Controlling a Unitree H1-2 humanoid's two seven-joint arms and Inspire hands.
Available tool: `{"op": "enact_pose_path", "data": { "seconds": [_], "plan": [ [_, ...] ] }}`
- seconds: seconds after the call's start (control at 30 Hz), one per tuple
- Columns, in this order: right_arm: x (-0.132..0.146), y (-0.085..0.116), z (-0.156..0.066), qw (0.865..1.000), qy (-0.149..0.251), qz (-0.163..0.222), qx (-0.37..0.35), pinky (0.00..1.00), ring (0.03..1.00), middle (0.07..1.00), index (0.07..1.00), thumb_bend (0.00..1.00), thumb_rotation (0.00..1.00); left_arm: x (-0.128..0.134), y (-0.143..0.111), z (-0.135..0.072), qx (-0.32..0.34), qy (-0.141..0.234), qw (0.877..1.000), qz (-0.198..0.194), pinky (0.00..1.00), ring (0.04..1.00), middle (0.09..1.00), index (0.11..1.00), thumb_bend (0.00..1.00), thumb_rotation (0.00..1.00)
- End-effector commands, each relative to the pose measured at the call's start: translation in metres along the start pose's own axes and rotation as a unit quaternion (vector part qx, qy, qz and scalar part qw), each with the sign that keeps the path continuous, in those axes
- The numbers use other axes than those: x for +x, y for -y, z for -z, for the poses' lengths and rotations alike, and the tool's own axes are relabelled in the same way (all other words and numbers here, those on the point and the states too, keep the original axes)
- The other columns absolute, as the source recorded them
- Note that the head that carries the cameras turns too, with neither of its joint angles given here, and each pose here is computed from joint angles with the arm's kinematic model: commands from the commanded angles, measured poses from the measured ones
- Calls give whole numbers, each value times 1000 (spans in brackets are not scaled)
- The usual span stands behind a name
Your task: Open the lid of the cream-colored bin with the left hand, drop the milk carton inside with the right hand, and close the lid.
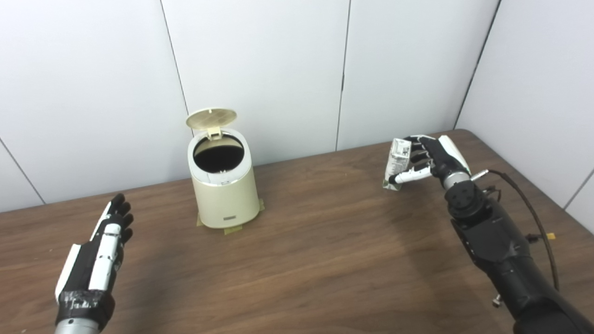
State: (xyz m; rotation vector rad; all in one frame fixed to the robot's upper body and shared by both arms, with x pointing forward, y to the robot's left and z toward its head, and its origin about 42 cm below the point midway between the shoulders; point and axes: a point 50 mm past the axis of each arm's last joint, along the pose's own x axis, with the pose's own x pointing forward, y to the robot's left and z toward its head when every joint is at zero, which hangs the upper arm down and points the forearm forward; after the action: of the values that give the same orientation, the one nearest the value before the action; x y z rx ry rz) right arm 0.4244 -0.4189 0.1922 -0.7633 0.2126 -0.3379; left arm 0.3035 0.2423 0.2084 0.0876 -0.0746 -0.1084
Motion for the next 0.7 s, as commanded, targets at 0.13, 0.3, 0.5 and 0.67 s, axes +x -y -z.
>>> {"op": "enact_pose_path", "data": {
  "seconds": [0.13,0.3,0.5,0.67],
  "plan": [
    [13,22,-30,995,86,50,-12,533,606,656,678,902,47,8,1,-16,9,33,999,5,999,983,982,1000,307,846],
    [12,19,-28,994,92,63,5,466,528,586,624,879,1,6,2,-14,11,29,1000,6,1000,987,985,1000,314,864],
    [11,17,-25,993,90,74,-2,473,516,506,591,642,1,5,1,-10,7,23,1000,5,998,983,976,999,365,825],
    [12,15,-23,993,94,66,-2,463,506,487,599,571,0,5,3,-6,9,16,1000,9,1000,990,979,1000,377,797]
  ]
}}
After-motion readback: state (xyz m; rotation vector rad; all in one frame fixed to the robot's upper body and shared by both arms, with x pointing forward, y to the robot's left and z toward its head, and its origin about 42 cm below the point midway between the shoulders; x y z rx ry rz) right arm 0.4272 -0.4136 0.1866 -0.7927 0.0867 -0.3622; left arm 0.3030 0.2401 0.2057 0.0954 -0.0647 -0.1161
